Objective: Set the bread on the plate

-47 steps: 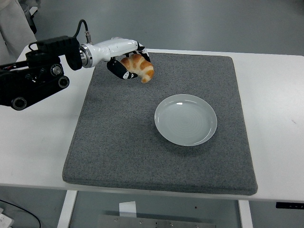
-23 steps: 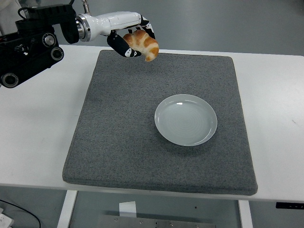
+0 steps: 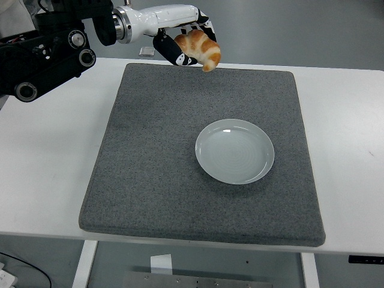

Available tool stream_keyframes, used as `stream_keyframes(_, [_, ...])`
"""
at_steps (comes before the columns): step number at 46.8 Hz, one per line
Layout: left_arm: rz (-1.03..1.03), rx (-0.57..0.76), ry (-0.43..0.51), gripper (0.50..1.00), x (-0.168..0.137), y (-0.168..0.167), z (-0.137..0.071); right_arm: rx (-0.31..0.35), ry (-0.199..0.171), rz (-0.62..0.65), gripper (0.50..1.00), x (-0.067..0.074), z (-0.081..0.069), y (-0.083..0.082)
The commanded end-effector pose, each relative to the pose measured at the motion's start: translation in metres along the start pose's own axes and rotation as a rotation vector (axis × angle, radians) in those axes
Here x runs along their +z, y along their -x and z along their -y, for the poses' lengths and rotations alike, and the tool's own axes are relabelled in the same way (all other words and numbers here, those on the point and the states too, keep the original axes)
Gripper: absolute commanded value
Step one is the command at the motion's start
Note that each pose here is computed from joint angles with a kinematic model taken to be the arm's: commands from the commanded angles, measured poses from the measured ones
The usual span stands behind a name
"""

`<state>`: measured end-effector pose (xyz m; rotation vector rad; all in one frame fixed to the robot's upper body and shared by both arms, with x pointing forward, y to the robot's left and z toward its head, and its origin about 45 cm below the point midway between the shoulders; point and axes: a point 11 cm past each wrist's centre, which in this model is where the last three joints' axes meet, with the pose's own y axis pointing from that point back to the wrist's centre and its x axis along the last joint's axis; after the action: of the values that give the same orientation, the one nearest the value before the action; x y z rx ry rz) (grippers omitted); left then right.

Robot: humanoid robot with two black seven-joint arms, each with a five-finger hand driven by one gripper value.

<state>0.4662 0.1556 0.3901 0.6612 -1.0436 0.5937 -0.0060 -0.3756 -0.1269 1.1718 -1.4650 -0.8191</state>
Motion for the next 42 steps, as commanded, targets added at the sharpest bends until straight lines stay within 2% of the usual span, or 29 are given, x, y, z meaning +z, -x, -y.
stream_keyframes(1, [0.008,-0.001,0.014,0.5,0.007,-0.002,0.005,0.0,0.0,0.0,0.932,0.0,0.0,0.0])
stream_keyframes(23, [0.001,-0.032,0.078,0.5,0.037,0.011,0.028,0.0,0.0,0.0,0.932,0.0,0.0,0.0])
stream_keyframes(42, [0.013,-0.052,0.092,0.5,0.043,0.02,0.032,0.0,0.0,0.0,0.932,0.0,0.0,0.0])
